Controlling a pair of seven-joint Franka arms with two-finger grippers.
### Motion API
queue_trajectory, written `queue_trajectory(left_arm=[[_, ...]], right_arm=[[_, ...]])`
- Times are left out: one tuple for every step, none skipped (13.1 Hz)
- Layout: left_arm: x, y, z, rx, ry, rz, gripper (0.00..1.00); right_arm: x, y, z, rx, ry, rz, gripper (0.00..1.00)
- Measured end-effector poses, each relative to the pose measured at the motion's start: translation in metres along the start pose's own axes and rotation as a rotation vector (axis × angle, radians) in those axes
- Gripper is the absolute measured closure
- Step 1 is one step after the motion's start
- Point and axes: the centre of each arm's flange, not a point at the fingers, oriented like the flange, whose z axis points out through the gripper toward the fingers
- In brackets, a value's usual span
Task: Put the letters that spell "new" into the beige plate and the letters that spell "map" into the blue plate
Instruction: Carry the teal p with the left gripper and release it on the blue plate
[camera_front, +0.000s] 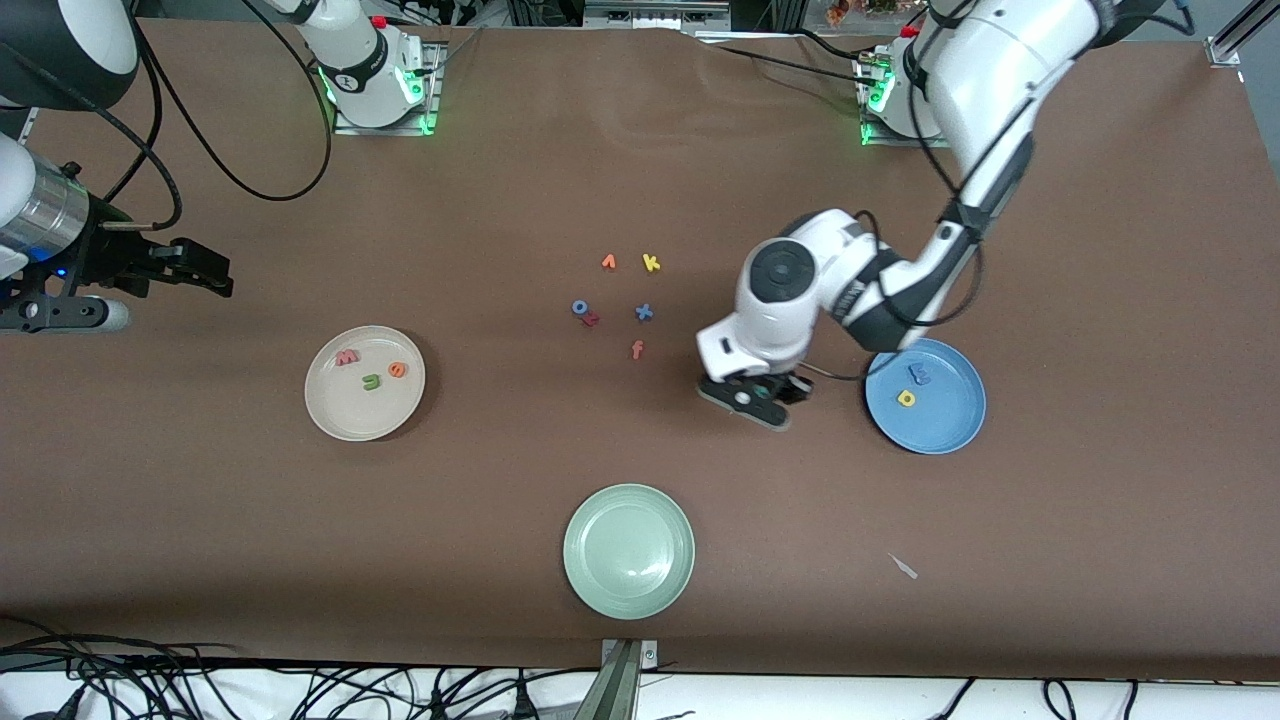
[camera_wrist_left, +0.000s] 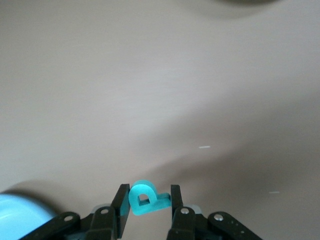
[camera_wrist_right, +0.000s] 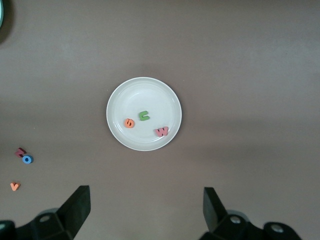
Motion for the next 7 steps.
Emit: queue_trajectory(left_arm=[[0.000, -0.031, -0.003, 0.012, -0.009, -0.012, 0.63], [-0.001, -0.061, -0.006, 0.020, -0.012, -0.009, 0.63], [-0.003, -0.091, -0.008, 0.027, -0.018, 0.001, 0.63], [-0.007, -0.117, -0.008, 0.031, -0.025, 0.006, 0.63], [-0.011, -0.138, -0.004, 0.032, -0.038, 0.005, 0.63], [-0.017, -0.148, 0.004, 0.030, -0.062, 0.009, 0.63], [-0.024, -0.151, 0.017, 0.025, -0.090, 0.018, 0.63]], right_arm=[[0.000, 0.000, 0.000, 0.000, 0.000, 0.000, 0.00], [0.000, 0.000, -0.001, 0.000, 0.000, 0.000, 0.00], [0.000, 0.000, -0.001, 0.000, 0.000, 0.000, 0.00], [0.000, 0.000, -0.002, 0.000, 0.002, 0.000, 0.00], [0.000, 0.000, -0.005, 0.001, 0.008, 0.000, 0.00], [0.000, 0.000, -0.009, 0.001, 0.017, 0.000, 0.00], [0.001, 0.000, -0.012, 0.001, 0.025, 0.000, 0.00]])
